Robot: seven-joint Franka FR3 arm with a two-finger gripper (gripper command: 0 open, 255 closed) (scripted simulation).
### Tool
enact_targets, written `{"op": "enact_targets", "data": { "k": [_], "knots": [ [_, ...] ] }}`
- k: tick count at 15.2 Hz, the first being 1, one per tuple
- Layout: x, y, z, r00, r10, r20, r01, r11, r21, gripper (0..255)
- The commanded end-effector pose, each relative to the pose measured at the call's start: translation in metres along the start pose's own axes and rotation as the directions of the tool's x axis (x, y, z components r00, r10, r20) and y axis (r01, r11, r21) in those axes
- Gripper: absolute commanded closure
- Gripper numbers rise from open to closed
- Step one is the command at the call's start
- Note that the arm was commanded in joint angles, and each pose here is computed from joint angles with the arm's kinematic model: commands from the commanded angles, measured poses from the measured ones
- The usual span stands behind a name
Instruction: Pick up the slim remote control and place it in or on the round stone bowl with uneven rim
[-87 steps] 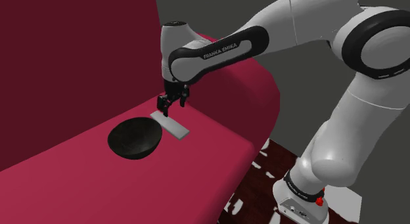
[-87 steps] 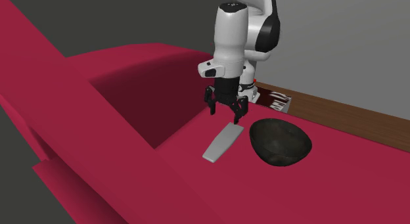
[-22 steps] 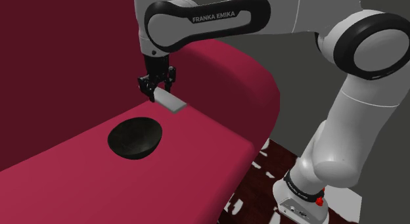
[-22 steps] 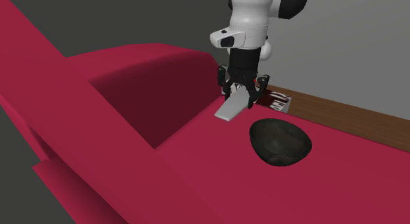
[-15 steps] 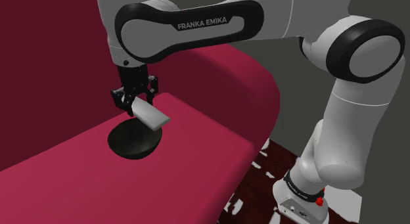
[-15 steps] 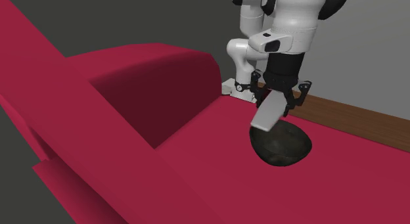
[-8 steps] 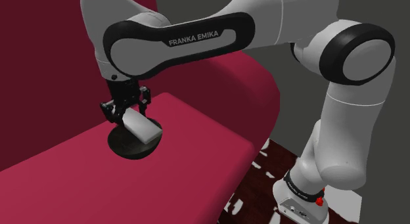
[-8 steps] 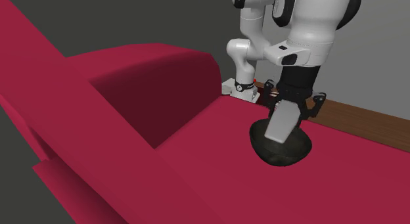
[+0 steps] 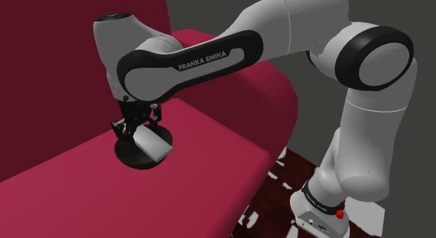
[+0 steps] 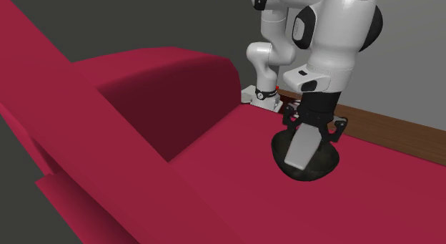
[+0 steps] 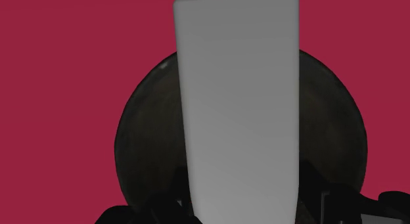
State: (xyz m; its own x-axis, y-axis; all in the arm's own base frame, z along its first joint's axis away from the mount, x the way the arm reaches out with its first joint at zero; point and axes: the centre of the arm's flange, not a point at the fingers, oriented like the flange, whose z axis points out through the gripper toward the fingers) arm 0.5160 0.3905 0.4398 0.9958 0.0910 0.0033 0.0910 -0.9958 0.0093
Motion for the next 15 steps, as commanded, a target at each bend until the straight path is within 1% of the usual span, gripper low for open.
{"op": "enact_targets", "data": {
  "k": [1,8,9,14,15],
  "knots": [
    [0.000,0.000,0.009,1.000,0.000,-0.001,0.000,1.000,0.000,255],
    [0.000,0.000,0.009,1.000,0.000,-0.001,0.000,1.000,0.000,255],
    [0.000,0.000,0.009,1.000,0.000,-0.001,0.000,1.000,0.000,0],
    [0.000,0.000,0.009,1.000,0.000,-0.001,0.000,1.000,0.000,0],
    [0.000,0.000,-0.004,1.000,0.000,-0.001,0.000,1.000,0.000,0]
  ]
}}
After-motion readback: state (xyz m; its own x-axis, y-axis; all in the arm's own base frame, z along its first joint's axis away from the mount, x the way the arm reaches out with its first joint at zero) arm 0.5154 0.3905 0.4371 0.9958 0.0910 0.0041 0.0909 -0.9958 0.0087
